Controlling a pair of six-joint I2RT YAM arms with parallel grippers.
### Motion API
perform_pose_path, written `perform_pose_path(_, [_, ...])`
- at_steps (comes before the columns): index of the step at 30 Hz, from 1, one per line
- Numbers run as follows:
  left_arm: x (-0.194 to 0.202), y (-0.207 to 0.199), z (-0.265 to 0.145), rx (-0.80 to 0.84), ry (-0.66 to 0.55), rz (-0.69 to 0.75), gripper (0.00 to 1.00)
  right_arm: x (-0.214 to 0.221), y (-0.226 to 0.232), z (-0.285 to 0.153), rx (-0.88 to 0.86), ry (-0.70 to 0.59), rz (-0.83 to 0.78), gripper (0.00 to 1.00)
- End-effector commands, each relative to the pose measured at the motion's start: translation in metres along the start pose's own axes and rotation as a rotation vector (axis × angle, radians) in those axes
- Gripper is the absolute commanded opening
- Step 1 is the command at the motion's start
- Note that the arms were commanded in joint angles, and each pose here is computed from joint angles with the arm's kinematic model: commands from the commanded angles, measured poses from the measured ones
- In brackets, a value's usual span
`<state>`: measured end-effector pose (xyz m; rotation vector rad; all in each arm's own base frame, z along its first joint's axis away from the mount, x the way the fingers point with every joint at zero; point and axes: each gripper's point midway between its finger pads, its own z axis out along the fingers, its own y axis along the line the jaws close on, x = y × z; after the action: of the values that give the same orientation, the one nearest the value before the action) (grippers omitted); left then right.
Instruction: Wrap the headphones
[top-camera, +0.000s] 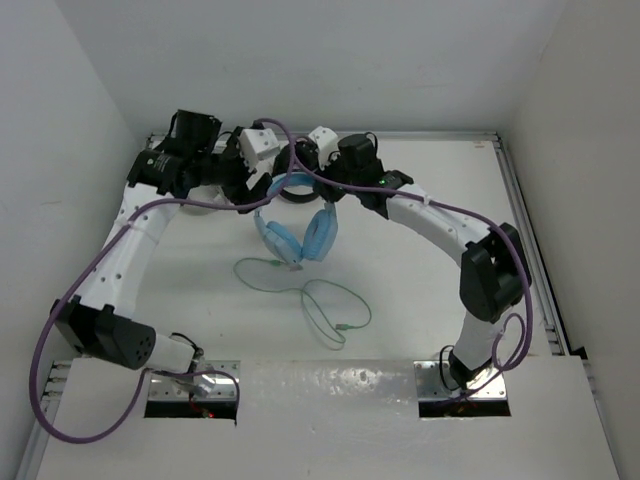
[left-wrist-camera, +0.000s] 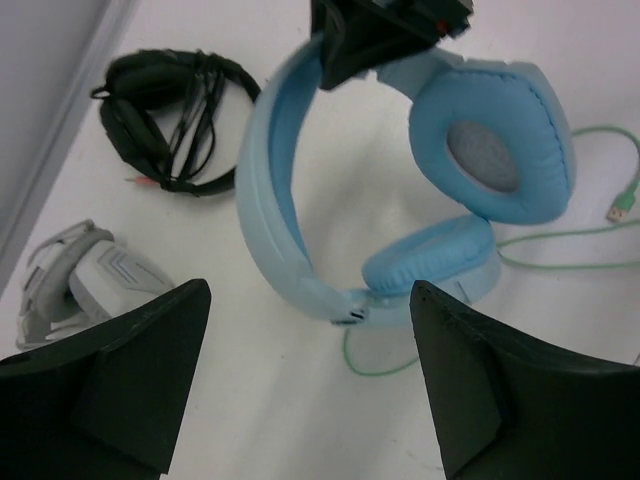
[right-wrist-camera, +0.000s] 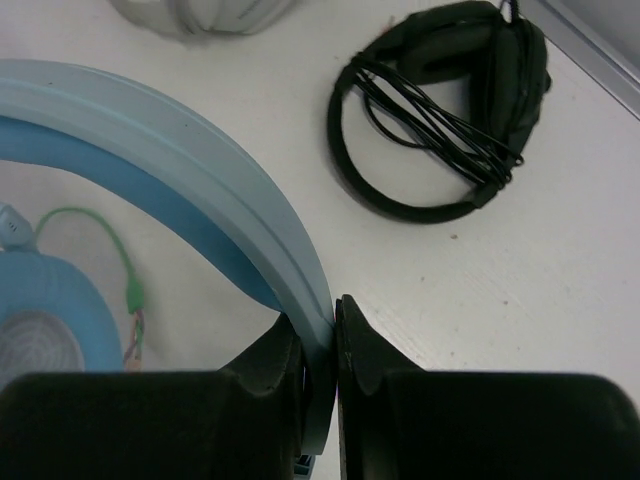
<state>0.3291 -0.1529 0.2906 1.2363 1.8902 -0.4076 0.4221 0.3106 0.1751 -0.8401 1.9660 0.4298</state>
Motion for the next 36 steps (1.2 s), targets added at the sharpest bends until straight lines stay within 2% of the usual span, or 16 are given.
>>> perform_pose_path(1, [-0.023, 0.002, -0.002, -0.051, -0.104, -0.009, 0.79, -0.061, 0.027, -0.028, -0.127, -0.169, -0.049, 0.00])
perform_pose_path(4, [-0.006, 0.004, 0.020, -0.129, -0.024, -0.003, 0.79, -0.072, 0.042, -0.035, -0.148, -0.200, -0.029, 0.00])
perform_pose_path(11, [-0.008, 0.012, 0.030, -0.200, -0.008, -0.005, 0.73, -0.083, 0.066, -0.043, -0.186, -0.245, 0.009, 0.00])
perform_pose_path(14, [0.009, 0.016, 0.030, -0.238, 0.057, -0.014, 0.63, -0.088, 0.066, -0.048, -0.185, -0.268, 0.031, 0.00])
perform_pose_path(15, [0.010, 0.016, 0.029, -0.245, 0.063, -0.012, 0.56, -0.092, 0.065, -0.054, -0.178, -0.284, 0.032, 0.00])
perform_pose_path(19, [0.020, 0.015, 0.024, -0.255, 0.122, 0.022, 0.48, -0.095, 0.063, -0.063, -0.161, -0.305, 0.040, 0.00])
perform_pose_path(23, [0.035, 0.007, 0.025, -0.231, 0.178, 0.004, 0.36, -0.105, 0.061, -0.071, -0.146, -0.338, 0.063, 0.00])
perform_pose_path(24, [0.035, 0.005, 0.026, -0.224, 0.180, 0.001, 0.23, -0.110, 0.060, -0.073, -0.137, -0.354, 0.077, 0.00])
perform_pose_path(25, [0.037, 0.004, 0.025, -0.225, 0.184, -0.020, 0.15, -0.112, 0.058, -0.075, -0.129, -0.364, 0.083, 0.00])
perform_pose_path(26, [0.039, 0.003, 0.026, -0.228, 0.192, -0.031, 0.01, -0.116, 0.058, -0.077, -0.126, -0.379, 0.086, 0.00])
perform_pose_path(27, [0.038, 0.003, 0.025, -0.235, 0.191, -0.044, 0.00, -0.118, 0.056, -0.078, -0.122, -0.384, 0.094, 0.00])
perform_pose_path(28, [0.037, 0.003, 0.024, -0.244, 0.189, -0.076, 0.00, -0.120, 0.055, -0.079, -0.115, -0.391, 0.099, 0.07])
perform_pose_path(29, [0.038, 0.005, 0.022, -0.260, 0.194, -0.096, 0.00, -0.122, 0.054, -0.080, -0.112, -0.396, 0.101, 0.37])
perform_pose_path(31, [0.037, 0.005, 0.021, -0.285, 0.188, -0.172, 0.00, -0.126, 0.051, -0.083, -0.098, -0.405, 0.107, 0.61])
perform_pose_path(32, [0.038, 0.006, 0.020, -0.297, 0.192, -0.195, 0.00, -0.131, 0.049, -0.090, -0.085, -0.420, 0.106, 0.80])
perform_pose_path(36, [0.038, 0.010, 0.020, -0.360, 0.177, -0.321, 0.00, -0.146, 0.033, -0.121, -0.017, -0.482, 0.098, 0.99])
